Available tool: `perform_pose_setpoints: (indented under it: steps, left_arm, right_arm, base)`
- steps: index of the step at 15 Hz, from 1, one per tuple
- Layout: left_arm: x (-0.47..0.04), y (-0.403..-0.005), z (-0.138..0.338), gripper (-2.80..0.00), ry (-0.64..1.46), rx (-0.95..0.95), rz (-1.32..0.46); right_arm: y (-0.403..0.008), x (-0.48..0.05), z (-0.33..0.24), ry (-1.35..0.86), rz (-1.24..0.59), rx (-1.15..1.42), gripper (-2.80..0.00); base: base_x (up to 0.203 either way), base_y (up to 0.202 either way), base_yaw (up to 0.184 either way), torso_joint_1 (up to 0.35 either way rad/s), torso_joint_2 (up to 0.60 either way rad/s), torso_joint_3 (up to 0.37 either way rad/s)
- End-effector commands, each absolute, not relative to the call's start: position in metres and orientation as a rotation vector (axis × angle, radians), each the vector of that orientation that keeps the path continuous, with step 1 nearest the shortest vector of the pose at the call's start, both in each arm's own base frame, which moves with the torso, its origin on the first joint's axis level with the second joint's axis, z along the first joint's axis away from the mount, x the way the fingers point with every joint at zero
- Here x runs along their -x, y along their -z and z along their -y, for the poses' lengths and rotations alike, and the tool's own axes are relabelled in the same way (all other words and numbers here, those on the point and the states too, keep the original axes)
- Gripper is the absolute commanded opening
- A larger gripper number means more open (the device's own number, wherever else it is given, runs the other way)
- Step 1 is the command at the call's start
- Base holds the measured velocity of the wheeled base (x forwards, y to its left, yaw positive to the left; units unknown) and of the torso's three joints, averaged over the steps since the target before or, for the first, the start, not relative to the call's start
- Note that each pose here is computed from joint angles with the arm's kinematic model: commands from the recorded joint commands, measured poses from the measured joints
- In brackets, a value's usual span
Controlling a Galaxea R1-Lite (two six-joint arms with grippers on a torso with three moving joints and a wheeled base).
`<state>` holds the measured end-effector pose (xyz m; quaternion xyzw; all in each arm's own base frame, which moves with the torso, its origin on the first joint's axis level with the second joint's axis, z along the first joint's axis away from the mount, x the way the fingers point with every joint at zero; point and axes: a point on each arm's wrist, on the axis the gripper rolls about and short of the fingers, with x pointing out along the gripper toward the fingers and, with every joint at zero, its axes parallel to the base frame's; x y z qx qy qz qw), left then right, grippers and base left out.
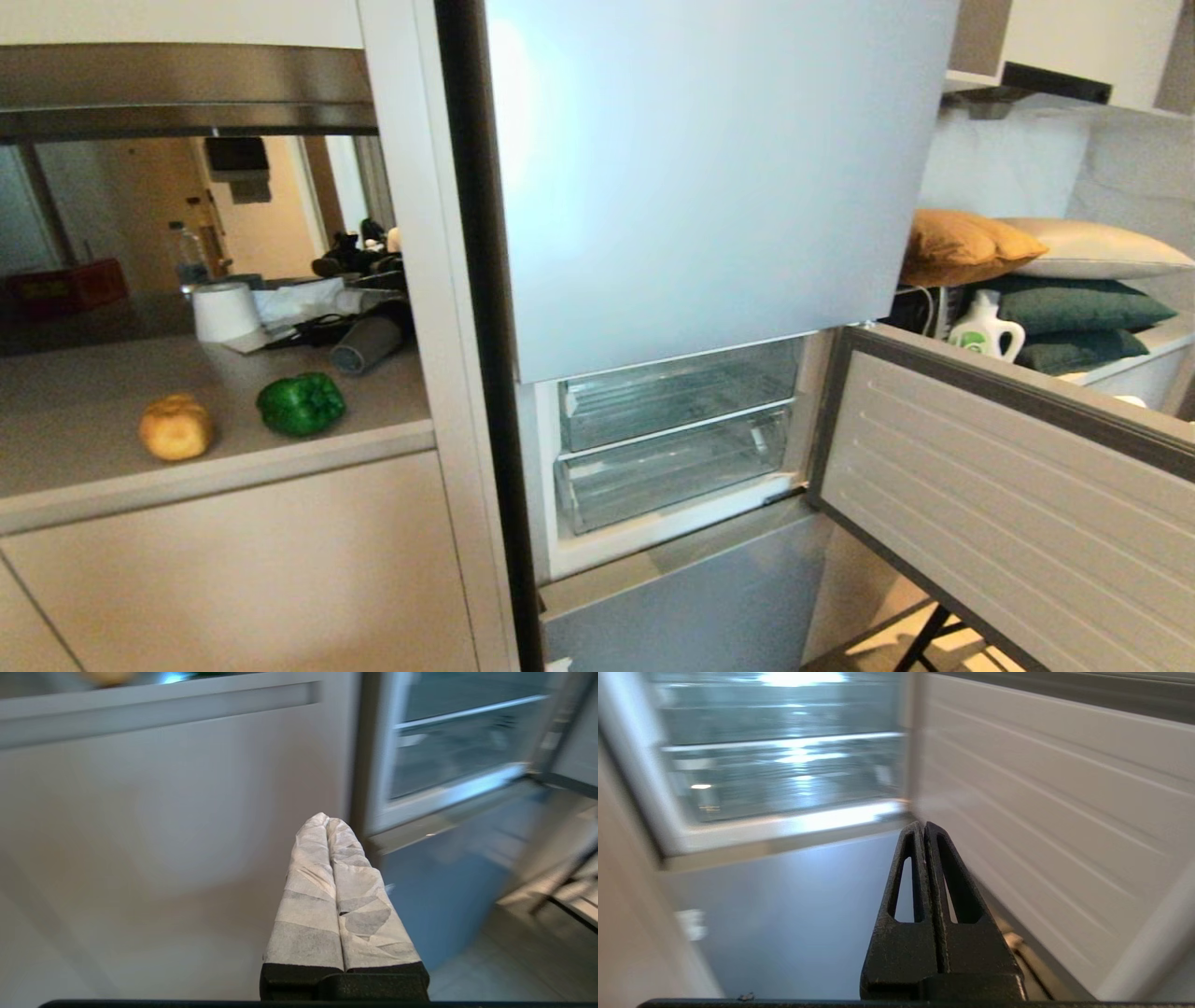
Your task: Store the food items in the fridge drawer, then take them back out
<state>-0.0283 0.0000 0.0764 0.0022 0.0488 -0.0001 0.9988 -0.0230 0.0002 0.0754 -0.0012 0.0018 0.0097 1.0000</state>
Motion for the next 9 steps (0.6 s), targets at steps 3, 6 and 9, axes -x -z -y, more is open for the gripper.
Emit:
perform_pose_setpoints:
  steps: [3, 6, 9]
  left_arm:
    - [0.0285, -0.0762, 0.0000, -2.80, -0.001, -0.005, -0.097]
    - [0.0285, -0.0762, 0.0000, -2.80, 0.000, -0.005, -0.097]
    - [0.0285, -0.0762, 0.0000, -2.80, 0.000, -0.005, -0.097]
  right_arm:
    - [-0.0753, 0.0228, -0.0002, -0.021, -0.006, 0.003, -2.80]
    - [-0.0753, 0.0228, -0.0002, -0.020, -0.006, 0.002, -2.80]
    - [-0.0753, 0.0228, -0.0002, -0.023, -0.006, 0.012, -2.80]
  base:
    - [0.001, 0.009, -0.173, 0.001, 0.00, 0.002]
    - [0.001, 0.007, -0.180, 0.002, 0.00, 0.002]
    - [0.000, 0.007, -0.155, 0.002, 0.00, 0.005]
